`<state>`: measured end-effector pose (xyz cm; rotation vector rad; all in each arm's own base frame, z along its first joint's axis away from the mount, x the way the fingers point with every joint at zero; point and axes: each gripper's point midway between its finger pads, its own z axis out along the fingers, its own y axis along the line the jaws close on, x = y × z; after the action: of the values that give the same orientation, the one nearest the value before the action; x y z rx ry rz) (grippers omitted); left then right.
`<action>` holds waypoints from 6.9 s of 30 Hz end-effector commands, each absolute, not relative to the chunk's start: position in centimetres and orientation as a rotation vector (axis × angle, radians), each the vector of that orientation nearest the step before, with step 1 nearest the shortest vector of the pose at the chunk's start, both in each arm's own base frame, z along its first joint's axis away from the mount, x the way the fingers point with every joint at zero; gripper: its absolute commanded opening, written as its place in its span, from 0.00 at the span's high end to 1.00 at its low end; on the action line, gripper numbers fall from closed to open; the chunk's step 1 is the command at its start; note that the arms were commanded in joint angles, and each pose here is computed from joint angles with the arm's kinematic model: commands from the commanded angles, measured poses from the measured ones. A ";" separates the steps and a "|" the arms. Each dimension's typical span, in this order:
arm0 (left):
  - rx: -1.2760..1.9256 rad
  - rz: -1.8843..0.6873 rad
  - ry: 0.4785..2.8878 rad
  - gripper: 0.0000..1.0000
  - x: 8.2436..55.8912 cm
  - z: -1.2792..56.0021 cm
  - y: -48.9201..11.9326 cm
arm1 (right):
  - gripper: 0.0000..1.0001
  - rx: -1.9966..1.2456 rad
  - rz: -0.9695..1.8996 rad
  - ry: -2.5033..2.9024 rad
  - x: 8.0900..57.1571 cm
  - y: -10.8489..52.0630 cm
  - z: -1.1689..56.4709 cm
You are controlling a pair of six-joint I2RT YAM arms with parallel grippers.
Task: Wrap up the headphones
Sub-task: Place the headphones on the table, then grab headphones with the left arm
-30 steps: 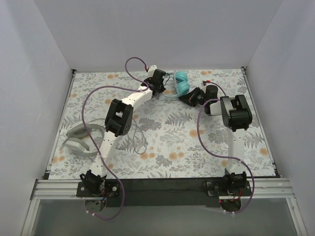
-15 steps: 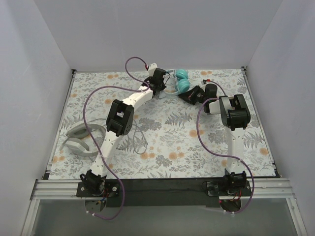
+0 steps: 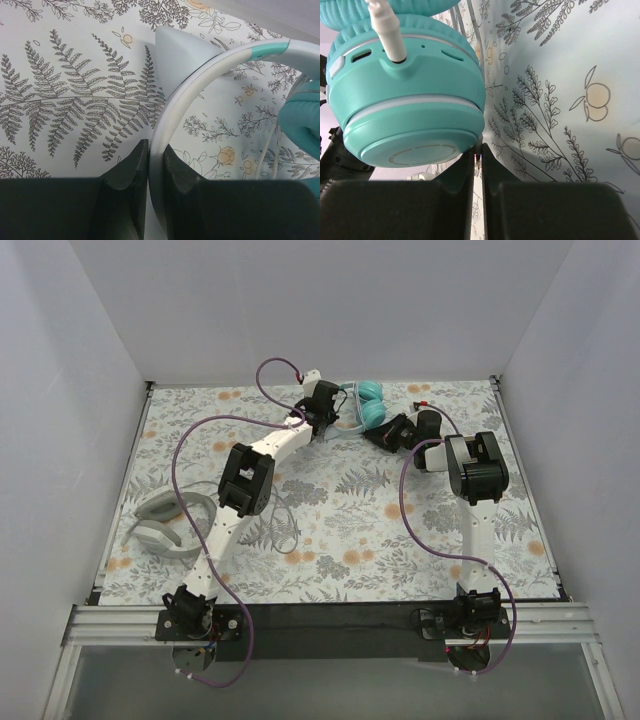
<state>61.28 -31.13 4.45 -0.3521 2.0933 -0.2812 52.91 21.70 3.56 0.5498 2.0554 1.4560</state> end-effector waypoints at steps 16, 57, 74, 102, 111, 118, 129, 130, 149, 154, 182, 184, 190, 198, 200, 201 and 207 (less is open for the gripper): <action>-0.413 -0.297 2.013 1.00 62.6 5.5 -31.7 | 0.80 0.524 1.502 2.011 53.0 20.9 5.3; -0.410 -0.367 1.905 0.48 62.6 11.6 -29.3 | 0.63 0.480 1.410 1.982 49.5 17.0 8.4; -0.407 -0.417 1.838 0.47 63.3 15.3 -28.2 | 0.63 0.390 1.414 1.948 49.4 16.4 10.6; -0.483 -0.621 1.904 0.48 57.4 18.3 -24.5 | 0.58 0.176 1.200 1.973 47.6 15.2 16.1; -0.407 -0.618 2.084 0.46 46.4 18.8 -25.2 | 0.39 0.093 0.878 2.014 42.6 12.2 17.9; -0.221 -0.601 2.158 0.45 36.7 19.7 -26.5 | 0.02 0.056 0.748 1.954 36.9 10.6 21.0; -0.143 -0.551 2.159 0.43 30.6 22.0 -22.2 | 0.02 0.056 0.619 1.933 29.5 8.8 21.3; -0.149 -0.551 2.165 0.42 30.3 21.9 -22.0 | 0.02 0.050 0.629 1.939 29.2 8.9 21.0; -1.084 0.018 2.339 0.47 27.3 12.1 -1.2 | 0.02 0.002 0.699 1.990 26.6 10.2 16.5; -1.108 0.099 2.417 0.52 27.3 8.8 -0.8 | 0.01 -0.006 0.720 1.991 26.7 10.5 15.8; -0.624 -0.178 2.612 0.96 33.0 10.0 -17.5 | 0.02 -0.008 0.764 1.968 26.6 11.1 15.4; -0.560 -0.166 2.646 0.98 32.6 9.2 -17.6 | 0.02 -0.004 0.766 1.972 26.5 11.1 15.2; -0.338 -0.102 2.712 0.89 30.8 7.0 -17.5 | 0.02 -0.009 0.779 1.972 26.4 11.4 15.1; -0.090 0.130 2.732 0.51 30.1 5.6 -15.1 | 0.01 -0.007 0.785 1.980 26.2 11.5 14.5; -0.037 0.155 2.733 0.47 29.8 5.6 -14.7 | 0.01 -0.004 0.784 1.978 26.1 11.5 14.4; -0.002 0.137 2.728 0.45 29.6 5.9 -15.2 | 0.01 -0.002 0.784 1.983 26.0 11.5 14.2; 0.136 0.097 2.739 0.46 28.1 6.1 -17.6 | 0.01 -0.002 0.781 1.988 25.9 11.4 13.8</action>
<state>28.74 -16.83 4.83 0.0407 2.7659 0.1018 25.59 11.14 12.65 0.0246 2.0407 0.7708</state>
